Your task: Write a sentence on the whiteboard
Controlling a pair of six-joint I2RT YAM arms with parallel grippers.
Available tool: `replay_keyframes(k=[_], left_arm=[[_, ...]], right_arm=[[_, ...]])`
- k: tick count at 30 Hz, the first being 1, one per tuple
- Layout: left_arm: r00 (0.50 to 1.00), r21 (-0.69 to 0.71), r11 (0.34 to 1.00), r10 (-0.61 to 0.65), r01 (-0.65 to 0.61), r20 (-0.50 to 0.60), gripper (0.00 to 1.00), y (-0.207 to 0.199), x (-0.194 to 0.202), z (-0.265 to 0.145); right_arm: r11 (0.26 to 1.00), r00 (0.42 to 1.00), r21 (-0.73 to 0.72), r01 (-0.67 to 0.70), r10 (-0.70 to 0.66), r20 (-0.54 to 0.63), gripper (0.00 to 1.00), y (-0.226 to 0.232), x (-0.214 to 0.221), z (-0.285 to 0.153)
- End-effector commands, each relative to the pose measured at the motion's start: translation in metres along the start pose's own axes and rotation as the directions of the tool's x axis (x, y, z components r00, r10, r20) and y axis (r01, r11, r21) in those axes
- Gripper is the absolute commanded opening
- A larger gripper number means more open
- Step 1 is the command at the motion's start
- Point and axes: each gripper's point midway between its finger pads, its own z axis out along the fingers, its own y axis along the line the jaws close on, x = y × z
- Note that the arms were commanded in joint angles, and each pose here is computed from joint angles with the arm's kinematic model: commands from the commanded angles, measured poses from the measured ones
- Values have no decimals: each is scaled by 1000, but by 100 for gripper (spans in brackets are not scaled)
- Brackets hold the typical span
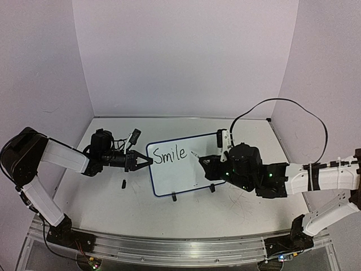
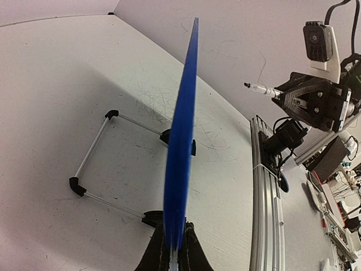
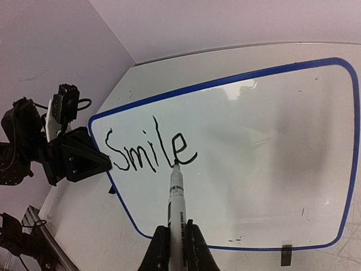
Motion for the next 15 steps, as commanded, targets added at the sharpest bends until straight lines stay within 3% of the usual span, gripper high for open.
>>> replay_keyframes(k=[1,7,15], left_arm=[[1000,-35,999,19,-20,-7,0,6,-3,2],[1000,-39,999,23,-23,-6,0,5,-3,1],[1000,-42,999,22,-22,-9,0,8,-2,2]], right_arm=[[997,999,-78,27,-25,30,0,31,-15,2],[998,999,-56,39,-38,18,0,30,-11,6],[984,978,20,175,-172,-116,0,39,18,22]])
